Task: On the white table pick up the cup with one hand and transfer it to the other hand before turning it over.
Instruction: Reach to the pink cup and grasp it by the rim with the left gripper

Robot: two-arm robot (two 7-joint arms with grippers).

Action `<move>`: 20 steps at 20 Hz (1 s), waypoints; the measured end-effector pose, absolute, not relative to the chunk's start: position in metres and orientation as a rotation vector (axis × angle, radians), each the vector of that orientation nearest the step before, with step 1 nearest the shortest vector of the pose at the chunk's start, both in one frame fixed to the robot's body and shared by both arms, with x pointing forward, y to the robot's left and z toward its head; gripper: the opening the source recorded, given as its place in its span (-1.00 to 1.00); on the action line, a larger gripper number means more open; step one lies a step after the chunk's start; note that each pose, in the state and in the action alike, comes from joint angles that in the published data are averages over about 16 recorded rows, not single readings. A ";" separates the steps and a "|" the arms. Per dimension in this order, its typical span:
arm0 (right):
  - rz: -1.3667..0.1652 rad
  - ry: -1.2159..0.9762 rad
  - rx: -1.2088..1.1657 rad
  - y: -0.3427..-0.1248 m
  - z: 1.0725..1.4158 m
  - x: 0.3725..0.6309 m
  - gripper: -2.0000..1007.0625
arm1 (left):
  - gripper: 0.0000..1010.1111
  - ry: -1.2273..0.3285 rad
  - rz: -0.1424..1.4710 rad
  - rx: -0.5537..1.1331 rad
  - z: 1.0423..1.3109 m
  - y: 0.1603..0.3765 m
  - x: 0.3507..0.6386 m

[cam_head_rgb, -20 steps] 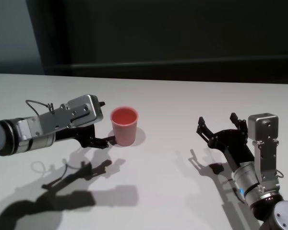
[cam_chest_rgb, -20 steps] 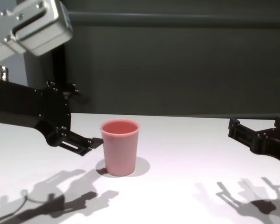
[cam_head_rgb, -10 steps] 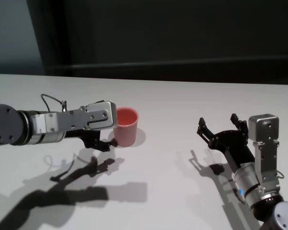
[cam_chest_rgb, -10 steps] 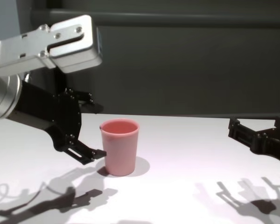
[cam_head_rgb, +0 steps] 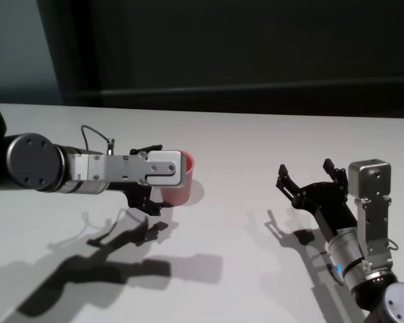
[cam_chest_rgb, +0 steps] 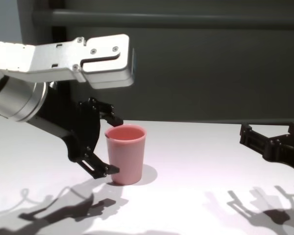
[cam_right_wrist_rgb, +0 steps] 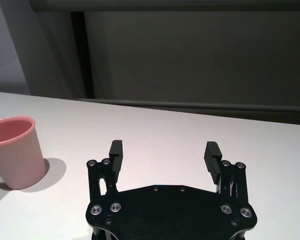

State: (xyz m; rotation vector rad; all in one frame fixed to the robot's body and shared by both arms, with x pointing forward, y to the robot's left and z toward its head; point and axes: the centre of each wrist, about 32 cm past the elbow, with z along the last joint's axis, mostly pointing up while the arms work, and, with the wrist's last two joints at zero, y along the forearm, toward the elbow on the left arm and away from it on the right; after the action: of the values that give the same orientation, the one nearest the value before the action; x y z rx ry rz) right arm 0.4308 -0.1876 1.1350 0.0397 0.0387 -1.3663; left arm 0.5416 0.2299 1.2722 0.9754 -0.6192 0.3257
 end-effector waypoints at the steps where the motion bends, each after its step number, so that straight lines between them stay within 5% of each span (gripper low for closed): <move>1: -1.366 0.039 0.040 -0.188 1.135 0.431 0.99 | 0.99 -0.624 0.316 0.982 1.273 0.228 0.543; 20: -1.366 0.039 0.040 -0.188 1.135 0.431 0.99 | 0.99 -0.658 0.193 1.070 1.283 0.203 0.571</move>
State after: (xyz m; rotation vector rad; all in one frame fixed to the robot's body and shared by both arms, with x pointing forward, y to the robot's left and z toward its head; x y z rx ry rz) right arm 0.4308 -0.1876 1.1350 0.0397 0.0387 -1.3663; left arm 0.5715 0.2033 1.2831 1.0704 -0.6581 0.1932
